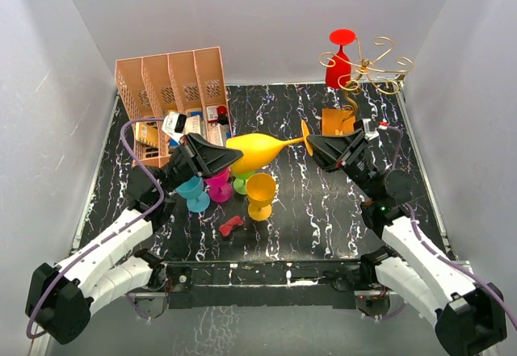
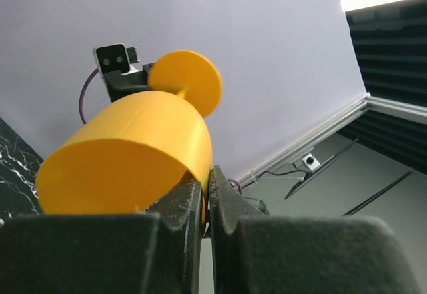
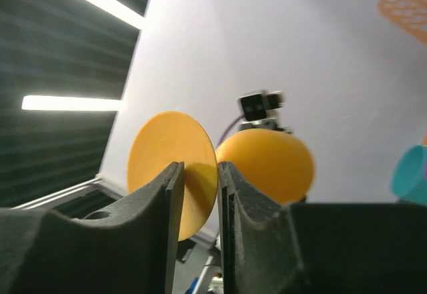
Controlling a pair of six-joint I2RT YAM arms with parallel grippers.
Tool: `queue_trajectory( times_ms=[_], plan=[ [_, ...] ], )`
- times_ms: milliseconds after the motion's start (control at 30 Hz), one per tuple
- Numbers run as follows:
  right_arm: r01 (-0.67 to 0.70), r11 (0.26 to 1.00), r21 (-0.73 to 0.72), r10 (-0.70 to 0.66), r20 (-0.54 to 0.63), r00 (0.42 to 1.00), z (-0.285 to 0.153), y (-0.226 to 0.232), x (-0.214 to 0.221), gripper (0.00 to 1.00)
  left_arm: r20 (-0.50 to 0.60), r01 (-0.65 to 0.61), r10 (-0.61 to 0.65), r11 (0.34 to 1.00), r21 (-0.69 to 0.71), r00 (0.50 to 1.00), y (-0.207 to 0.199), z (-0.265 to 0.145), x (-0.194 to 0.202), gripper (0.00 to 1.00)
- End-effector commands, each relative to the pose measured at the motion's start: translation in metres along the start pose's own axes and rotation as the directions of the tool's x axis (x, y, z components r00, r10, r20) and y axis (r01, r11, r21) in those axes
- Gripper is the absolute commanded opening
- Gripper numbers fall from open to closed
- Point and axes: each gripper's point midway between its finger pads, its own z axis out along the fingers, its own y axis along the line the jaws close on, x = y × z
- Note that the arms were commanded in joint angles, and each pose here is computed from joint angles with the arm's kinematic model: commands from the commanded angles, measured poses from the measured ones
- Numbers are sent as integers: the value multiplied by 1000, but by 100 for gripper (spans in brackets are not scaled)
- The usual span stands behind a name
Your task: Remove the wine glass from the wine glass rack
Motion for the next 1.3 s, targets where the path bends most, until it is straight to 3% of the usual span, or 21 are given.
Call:
queue_trajectory(
  times_ms=[0, 133, 233, 400, 533, 767, 1000, 1267],
  plan=[
    [179, 963, 199, -191, 44, 981, -12, -43, -9, 40, -22, -58, 58, 998, -10, 998, -9, 0, 3, 0],
    [323, 875, 360, -376, 86, 923, -29, -63, -27, 69, -16, -78, 78, 996, -37, 997, -14, -9, 6, 0],
    [412, 776, 477, -504, 77, 860, -43, -73, -42, 83, -8, -103, 103, 990, -94, 995, -16, -22, 9, 0],
    [530, 586, 613, -685, 26, 728, -58, -70, -68, 86, -22, -188, 189, 946, -266, 982, -13, -49, 14, 0],
    [584, 471, 662, -772, -12, 636, -66, -58, -82, 88, -73, -233, 224, 865, -444, 972, -3, -79, 19, 0],
    [593, 425, 684, -821, 14, 571, -78, -48, -91, 90, -189, -317, 259, 664, -677, 947, -7, -138, 23, 0],
    [601, 400, 692, -838, 11, 545, -84, -48, -92, 91, -305, -328, 130, 498, -803, 944, 6, -182, 42, 0],
    [601, 383, 701, -849, 11, 528, -90, -49, -94, 91, -317, -308, -18, 191, -932, 948, 30, -235, 45, 0]
  ],
)
